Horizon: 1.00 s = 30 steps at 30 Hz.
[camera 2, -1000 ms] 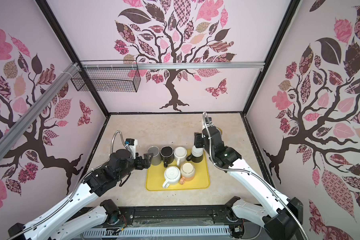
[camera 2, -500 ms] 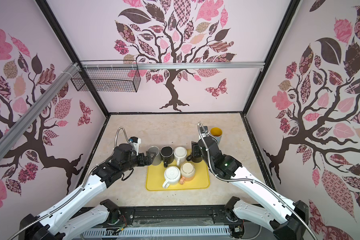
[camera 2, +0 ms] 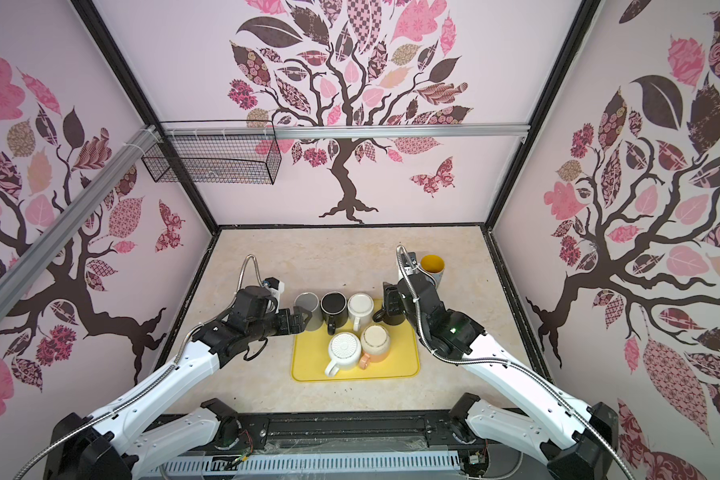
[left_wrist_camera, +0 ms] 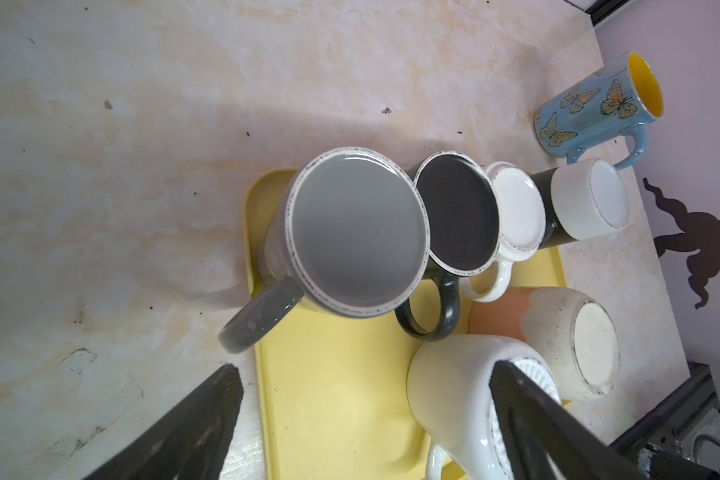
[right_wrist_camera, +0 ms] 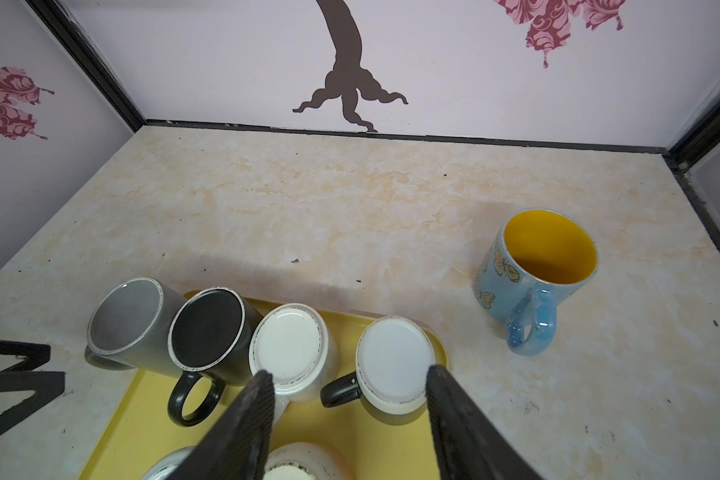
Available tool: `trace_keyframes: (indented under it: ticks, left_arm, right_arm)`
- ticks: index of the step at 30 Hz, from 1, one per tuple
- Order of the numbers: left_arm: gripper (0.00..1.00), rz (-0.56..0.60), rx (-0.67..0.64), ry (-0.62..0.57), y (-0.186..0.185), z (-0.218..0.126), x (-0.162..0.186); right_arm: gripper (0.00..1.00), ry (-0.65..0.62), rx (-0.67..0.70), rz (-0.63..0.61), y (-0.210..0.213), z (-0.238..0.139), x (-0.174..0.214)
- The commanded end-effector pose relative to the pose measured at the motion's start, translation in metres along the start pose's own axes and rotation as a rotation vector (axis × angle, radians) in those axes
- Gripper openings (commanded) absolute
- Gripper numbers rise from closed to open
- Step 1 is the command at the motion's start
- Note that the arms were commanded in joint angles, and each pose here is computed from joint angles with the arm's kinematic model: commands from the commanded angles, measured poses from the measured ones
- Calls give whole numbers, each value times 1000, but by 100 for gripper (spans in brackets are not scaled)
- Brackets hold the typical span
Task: Turn the mug right side up
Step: 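Bring the right gripper back over the tray while the left gripper approaches the grey mug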
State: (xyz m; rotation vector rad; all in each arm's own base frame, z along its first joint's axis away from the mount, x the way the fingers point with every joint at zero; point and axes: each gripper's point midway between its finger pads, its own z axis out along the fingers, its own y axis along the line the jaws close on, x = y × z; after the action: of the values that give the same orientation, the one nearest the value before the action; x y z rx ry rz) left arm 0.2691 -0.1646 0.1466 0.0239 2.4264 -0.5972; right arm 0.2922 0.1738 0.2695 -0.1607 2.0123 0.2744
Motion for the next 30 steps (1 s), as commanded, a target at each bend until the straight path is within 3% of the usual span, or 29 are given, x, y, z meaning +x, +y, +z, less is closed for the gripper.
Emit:
trace_keyframes:
  ticks: [1,12,30]
  left_arm:
    - [96,25,1,-68,-9,-2,-31]
    - [96,-75,35,-94,10,16,-47]
    - [93,-104,68,-17,12,33,-25]
  right_arm:
    - [62,-16,7,-24,1,4,-3]
    - [62,-7,1,-43,4,11,1]
    - [61,-8,-7,-43,3,11,5]
